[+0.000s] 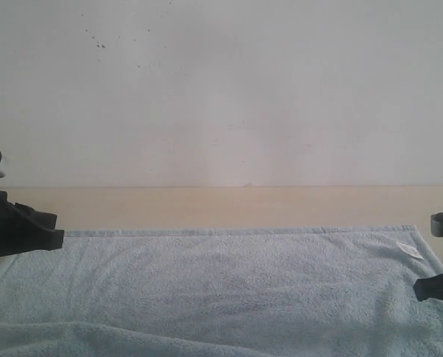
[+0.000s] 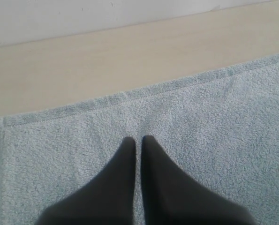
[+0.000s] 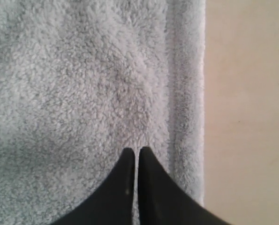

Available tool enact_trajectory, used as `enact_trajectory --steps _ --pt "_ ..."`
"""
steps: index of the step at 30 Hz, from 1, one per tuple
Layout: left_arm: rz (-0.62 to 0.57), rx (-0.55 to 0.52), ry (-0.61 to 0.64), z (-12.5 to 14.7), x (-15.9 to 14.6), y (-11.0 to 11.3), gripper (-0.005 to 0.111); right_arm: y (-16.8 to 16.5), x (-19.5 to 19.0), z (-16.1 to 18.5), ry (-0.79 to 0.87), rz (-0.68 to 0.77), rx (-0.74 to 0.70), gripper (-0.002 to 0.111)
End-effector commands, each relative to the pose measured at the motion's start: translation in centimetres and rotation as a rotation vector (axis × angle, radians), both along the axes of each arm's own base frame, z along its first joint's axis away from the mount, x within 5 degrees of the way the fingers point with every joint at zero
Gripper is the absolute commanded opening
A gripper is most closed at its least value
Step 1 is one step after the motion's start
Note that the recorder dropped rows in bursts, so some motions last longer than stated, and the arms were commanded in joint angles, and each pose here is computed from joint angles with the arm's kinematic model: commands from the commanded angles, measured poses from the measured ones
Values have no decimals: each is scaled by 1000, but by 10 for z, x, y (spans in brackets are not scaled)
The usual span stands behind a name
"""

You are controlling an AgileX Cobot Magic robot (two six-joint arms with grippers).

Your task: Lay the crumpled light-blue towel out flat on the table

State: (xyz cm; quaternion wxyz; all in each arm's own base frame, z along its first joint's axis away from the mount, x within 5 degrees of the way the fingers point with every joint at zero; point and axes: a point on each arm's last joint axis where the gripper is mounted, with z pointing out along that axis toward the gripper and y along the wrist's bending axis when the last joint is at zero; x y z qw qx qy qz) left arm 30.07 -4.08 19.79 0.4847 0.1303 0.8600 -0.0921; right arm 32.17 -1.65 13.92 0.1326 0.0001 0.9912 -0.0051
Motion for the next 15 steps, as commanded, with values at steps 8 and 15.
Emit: enact_trajectory --steps 8,15 --pt "-2 -22 -9 2 -1 -2 4 -3 2 -3 -19 32 -16 2" --pt "-2 -22 -2 0 -2 -2 4 -3 5 -16 -11 55 -22 2"
